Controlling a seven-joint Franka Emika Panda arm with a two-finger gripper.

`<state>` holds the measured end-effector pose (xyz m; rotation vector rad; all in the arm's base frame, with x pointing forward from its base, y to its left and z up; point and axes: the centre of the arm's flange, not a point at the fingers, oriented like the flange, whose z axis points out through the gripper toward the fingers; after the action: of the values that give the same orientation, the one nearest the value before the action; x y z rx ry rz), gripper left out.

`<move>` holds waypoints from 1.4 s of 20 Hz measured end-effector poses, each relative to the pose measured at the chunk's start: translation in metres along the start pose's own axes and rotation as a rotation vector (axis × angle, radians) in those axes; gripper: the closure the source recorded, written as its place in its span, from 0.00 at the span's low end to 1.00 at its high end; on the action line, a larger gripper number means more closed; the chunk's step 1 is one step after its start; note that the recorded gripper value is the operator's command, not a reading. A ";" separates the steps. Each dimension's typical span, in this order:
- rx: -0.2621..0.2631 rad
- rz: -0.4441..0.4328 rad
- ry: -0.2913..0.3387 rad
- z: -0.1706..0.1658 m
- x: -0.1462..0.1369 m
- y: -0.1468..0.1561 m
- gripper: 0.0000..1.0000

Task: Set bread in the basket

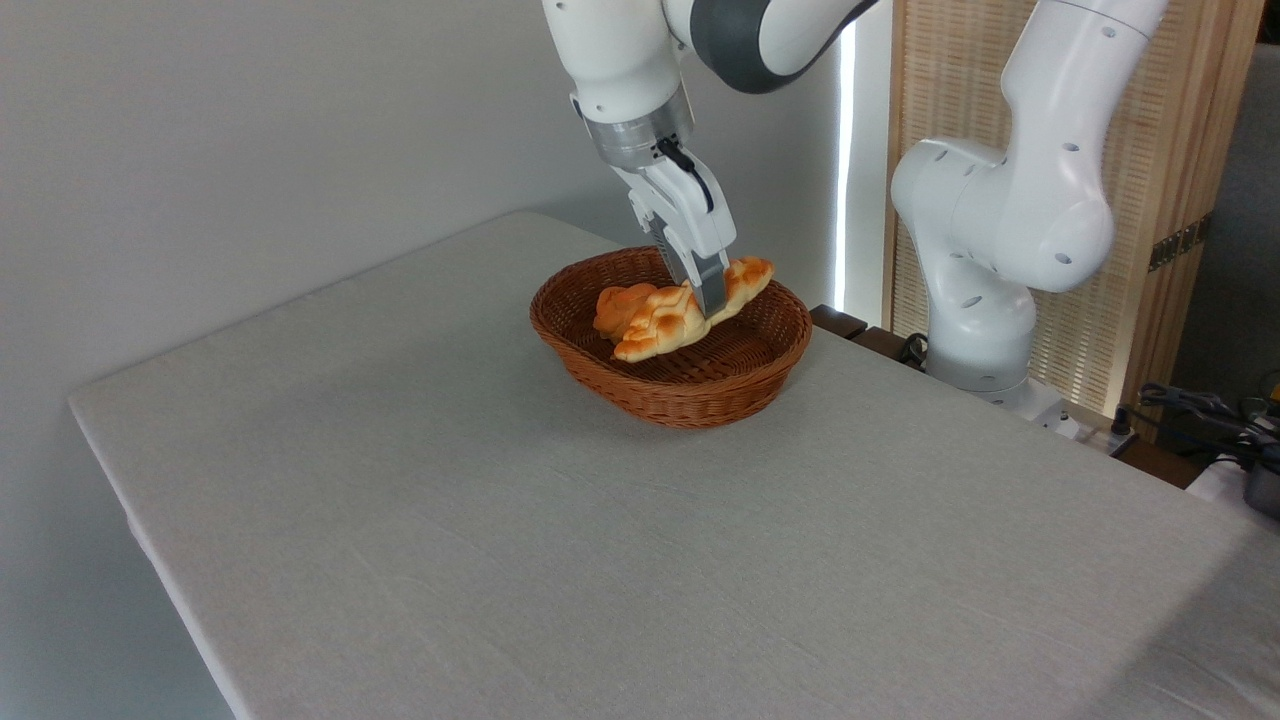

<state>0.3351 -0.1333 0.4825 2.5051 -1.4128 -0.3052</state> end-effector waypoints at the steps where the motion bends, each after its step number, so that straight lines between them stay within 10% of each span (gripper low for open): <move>1: -0.001 -0.001 -0.001 0.002 0.000 -0.001 0.00; 28: 0.018 0.010 0.016 -0.010 0.014 -0.004 0.00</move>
<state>0.3478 -0.1422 0.4897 2.5088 -1.4273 -0.2705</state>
